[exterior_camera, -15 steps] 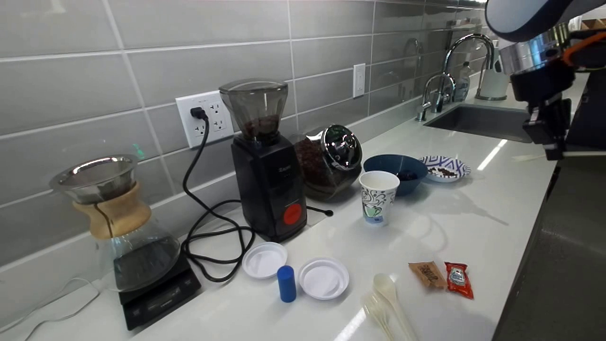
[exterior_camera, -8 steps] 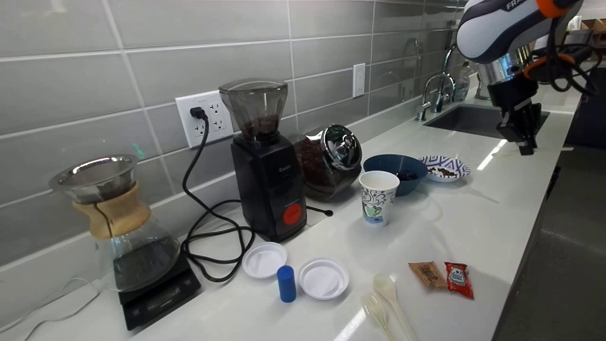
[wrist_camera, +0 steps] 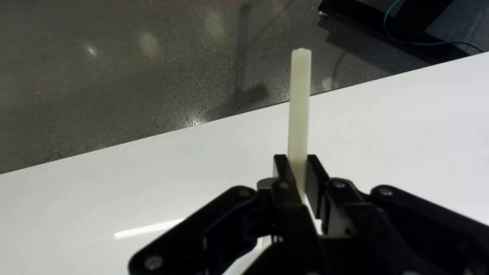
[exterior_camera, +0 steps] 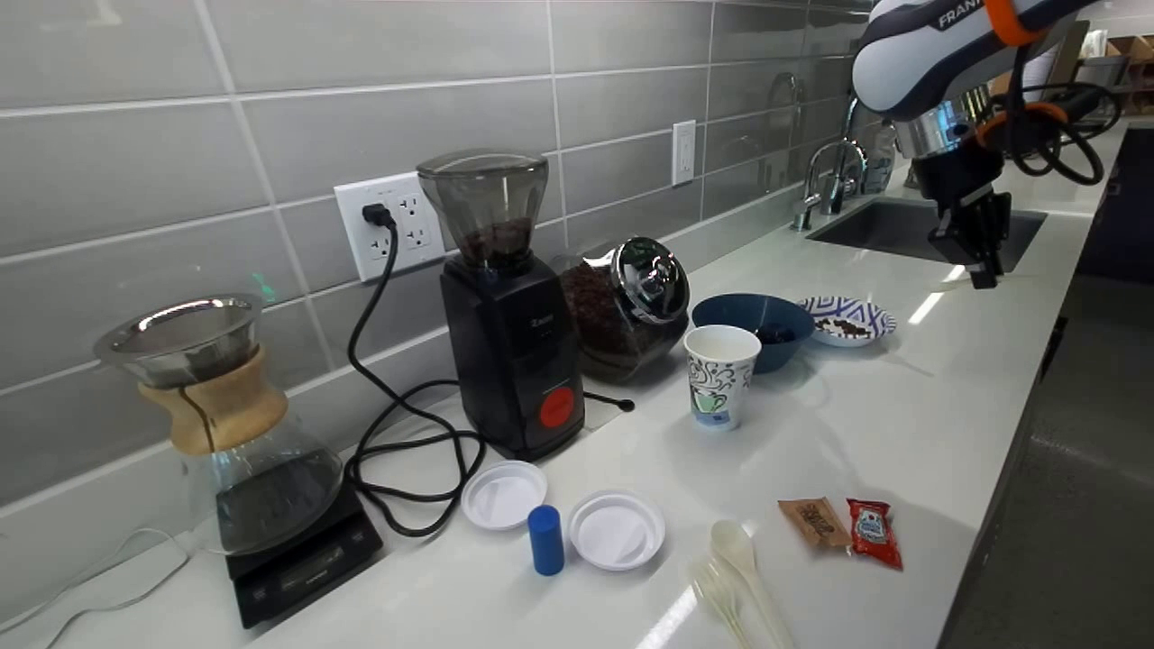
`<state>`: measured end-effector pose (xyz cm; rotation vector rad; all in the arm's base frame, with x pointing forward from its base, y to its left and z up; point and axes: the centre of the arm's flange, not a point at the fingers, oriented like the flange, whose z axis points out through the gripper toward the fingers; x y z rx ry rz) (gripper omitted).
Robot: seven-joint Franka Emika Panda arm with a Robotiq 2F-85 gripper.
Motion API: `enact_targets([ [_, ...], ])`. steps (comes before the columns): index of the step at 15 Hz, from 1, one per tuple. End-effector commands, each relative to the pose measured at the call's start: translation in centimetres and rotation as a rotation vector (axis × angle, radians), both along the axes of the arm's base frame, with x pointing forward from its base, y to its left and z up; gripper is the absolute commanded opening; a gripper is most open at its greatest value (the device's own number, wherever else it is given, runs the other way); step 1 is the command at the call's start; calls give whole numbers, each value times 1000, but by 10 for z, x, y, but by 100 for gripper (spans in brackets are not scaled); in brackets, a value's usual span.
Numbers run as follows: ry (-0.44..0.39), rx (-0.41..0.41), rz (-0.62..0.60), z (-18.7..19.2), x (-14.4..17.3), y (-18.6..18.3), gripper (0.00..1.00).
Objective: Use a spoon to move some contents from the dish to the cup
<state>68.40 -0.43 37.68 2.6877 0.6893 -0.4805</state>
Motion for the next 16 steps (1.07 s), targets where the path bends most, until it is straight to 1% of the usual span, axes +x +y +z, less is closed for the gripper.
enact_targets([
  [1,-6,-12,20,-7,18,-1,3],
  [6,0,-4,81,-26,64,5,3],
  [10,-10,23,155,-41,95,20,3],
  [15,-1,68,225,-68,114,42,3],
  [16,4,64,232,-74,115,43,3],
])
